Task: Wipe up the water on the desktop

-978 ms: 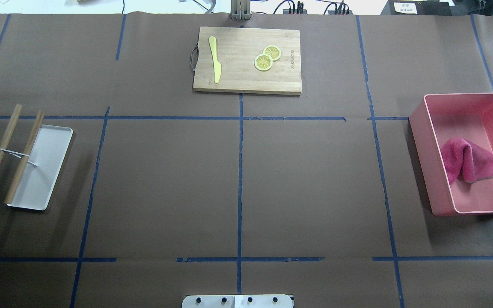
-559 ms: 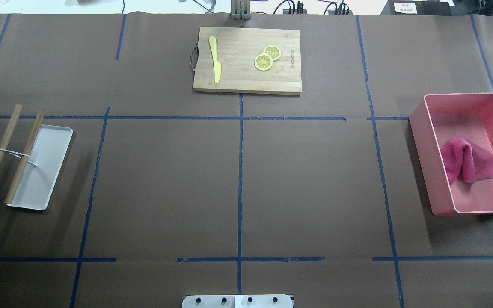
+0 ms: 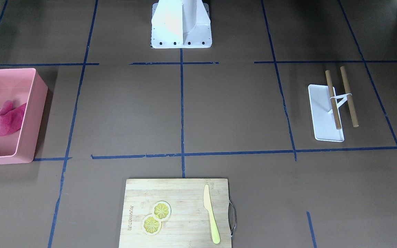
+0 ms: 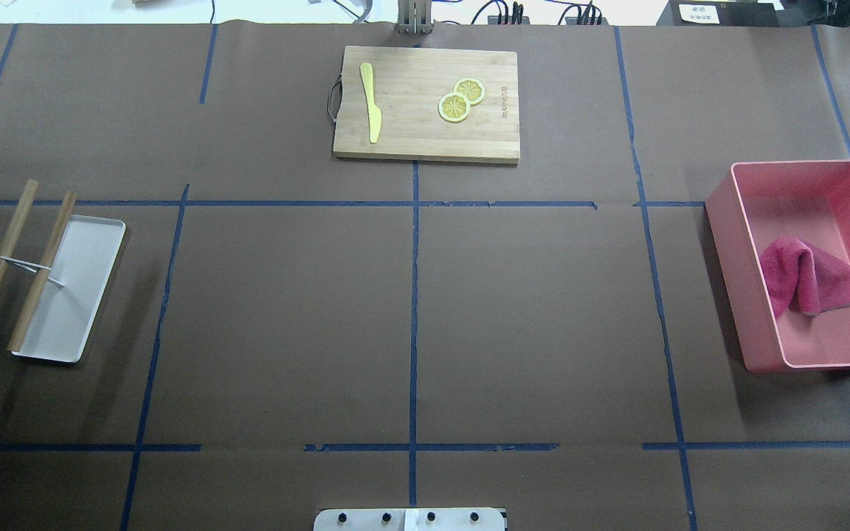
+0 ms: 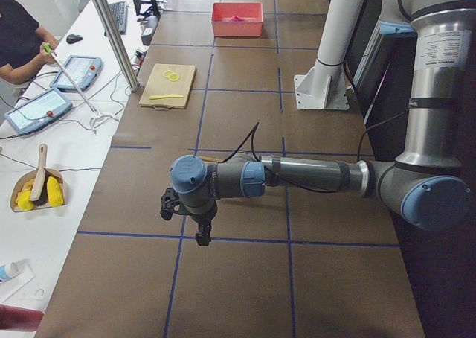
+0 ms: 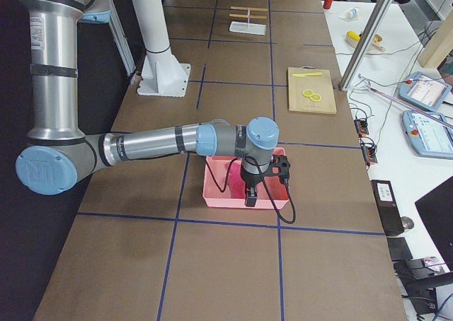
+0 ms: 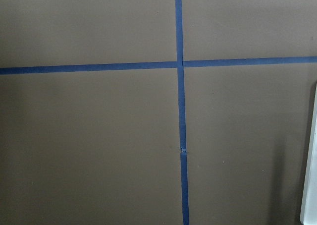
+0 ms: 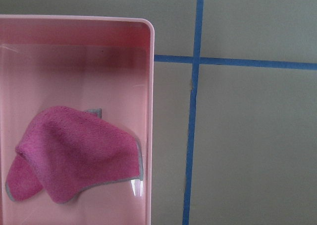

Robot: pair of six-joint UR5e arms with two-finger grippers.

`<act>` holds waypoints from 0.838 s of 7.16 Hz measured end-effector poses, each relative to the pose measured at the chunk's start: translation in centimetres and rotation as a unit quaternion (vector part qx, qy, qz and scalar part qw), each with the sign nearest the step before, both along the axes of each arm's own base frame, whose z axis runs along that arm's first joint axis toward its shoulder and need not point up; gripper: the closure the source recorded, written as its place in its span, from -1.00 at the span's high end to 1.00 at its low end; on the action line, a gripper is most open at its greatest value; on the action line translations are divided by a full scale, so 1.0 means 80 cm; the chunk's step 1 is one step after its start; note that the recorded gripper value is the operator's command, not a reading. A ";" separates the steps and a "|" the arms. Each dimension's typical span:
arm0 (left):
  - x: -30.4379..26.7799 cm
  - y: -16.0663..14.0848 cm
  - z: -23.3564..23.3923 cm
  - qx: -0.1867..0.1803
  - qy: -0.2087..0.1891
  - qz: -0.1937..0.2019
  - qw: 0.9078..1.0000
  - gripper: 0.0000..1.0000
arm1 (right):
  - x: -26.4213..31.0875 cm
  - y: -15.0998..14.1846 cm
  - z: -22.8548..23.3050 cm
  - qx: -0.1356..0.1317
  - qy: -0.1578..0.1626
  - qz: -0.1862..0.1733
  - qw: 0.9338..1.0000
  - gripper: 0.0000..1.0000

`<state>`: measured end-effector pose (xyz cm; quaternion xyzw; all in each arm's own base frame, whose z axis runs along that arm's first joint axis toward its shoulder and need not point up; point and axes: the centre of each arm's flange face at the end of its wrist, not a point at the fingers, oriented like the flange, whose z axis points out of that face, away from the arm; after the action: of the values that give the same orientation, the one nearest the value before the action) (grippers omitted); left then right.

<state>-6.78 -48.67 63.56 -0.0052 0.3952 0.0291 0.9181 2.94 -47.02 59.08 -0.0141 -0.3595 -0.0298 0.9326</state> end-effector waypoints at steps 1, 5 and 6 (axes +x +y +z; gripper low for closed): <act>0.001 -0.005 -0.005 0.003 0.000 0.000 1.000 1.00 | 0.000 -0.001 0.003 -0.001 -0.001 0.000 1.000 1.00; 0.002 -0.011 -0.025 0.029 0.002 0.002 1.000 1.00 | -0.001 -0.002 0.008 -0.010 -0.003 0.005 1.000 1.00; 0.002 -0.010 -0.026 0.030 0.002 0.002 1.000 1.00 | -0.001 -0.002 0.007 -0.009 -0.003 0.005 1.000 1.00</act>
<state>-6.61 -49.50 61.45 0.0215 0.3955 0.0433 0.9172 2.83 -47.21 59.66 -0.0203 -0.3623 -0.0221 0.9316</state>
